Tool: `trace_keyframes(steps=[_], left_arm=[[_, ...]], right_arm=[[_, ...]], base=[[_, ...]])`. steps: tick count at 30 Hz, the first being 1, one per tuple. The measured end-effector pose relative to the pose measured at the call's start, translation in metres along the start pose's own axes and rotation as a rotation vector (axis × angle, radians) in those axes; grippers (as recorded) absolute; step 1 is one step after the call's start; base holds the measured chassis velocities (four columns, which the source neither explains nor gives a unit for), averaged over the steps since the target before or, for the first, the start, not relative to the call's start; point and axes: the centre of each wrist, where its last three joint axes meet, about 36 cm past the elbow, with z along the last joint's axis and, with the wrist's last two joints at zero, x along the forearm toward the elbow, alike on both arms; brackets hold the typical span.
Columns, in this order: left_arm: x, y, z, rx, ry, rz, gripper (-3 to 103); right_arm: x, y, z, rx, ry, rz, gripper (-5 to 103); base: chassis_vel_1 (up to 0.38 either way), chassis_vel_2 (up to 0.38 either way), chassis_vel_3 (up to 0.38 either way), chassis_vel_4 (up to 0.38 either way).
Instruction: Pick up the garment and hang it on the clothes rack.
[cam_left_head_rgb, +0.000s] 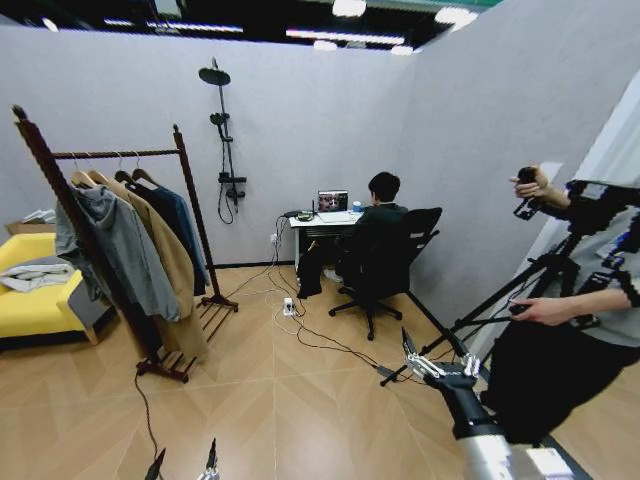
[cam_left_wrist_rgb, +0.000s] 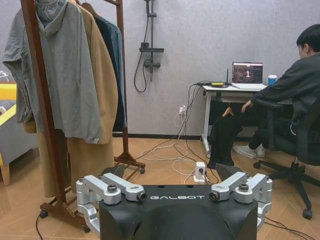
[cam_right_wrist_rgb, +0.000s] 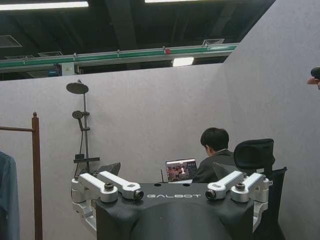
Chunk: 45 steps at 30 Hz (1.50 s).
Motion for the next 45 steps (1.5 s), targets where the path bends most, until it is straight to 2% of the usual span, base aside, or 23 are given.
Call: trace_keyframes(steps=[14, 45], left_arm=[[0.0000, 0.0000, 0.0000, 0.000, 0.000, 0.000, 100], [0.0000, 0.0000, 0.0000, 0.000, 0.000, 0.000, 100]], right_arm=[[0.0034, 0.0050, -0.0051, -0.024, 0.088, -0.019, 100], [0.0007, 0.0052, -0.0067, -0.063, 0.127, -0.013, 100]], base=[[0.000, 0.000, 0.000, 0.000], [0.000, 0.000, 0.000, 0.000]])
